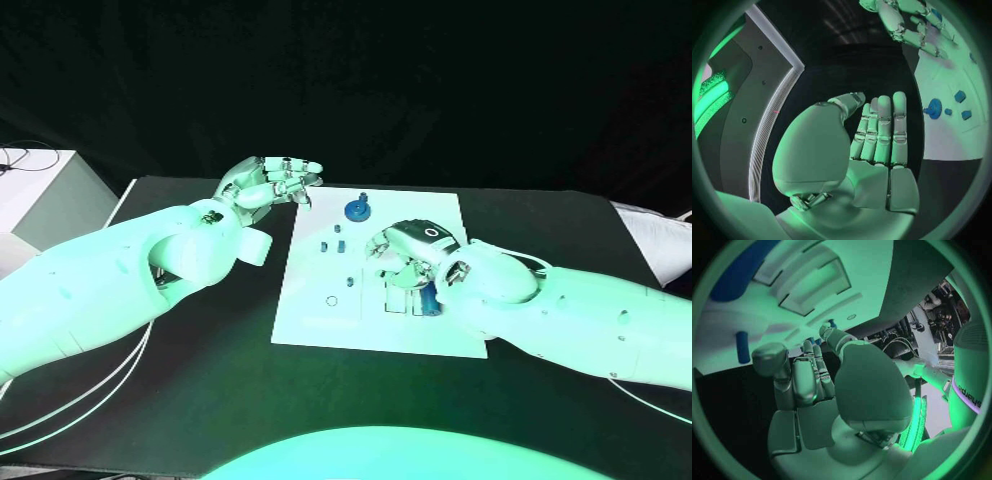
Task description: Assemble the parts on the task board
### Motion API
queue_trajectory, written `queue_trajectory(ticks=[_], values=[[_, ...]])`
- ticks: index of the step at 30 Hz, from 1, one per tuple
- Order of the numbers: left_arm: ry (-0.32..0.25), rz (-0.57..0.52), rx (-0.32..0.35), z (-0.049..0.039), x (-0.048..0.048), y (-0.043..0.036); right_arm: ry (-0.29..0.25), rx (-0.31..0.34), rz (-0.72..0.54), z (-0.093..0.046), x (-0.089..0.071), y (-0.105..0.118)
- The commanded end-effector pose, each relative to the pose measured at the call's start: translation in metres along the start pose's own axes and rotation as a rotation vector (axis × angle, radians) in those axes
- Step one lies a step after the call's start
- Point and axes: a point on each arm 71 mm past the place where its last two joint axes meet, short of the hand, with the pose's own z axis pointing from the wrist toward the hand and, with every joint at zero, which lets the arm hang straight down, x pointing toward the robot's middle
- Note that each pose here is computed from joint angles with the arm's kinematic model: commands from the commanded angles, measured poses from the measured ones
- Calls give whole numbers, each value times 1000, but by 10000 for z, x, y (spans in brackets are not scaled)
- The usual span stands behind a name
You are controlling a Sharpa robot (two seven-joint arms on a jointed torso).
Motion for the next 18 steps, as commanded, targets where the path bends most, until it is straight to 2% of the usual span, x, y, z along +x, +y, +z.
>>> queue_trajectory(ticks=[1, 4, 9, 13, 18], values=[[10, -9, 3, -1, 6, 2, -12, 21, 2, -34, -155, -123], [9, -9, 1, -4, 2, 12, -7, 57, -16, -67, -304, -303], [10, -11, -2, -9, 3, 29, 21, 92, -43, -117, -452, -525], [9, -11, -4, -14, 0, 39, 61, 99, -48, -143, -488, -617], [7, -11, -6, -17, -7, 45, 84, 102, -60, -147, -496, -654]])
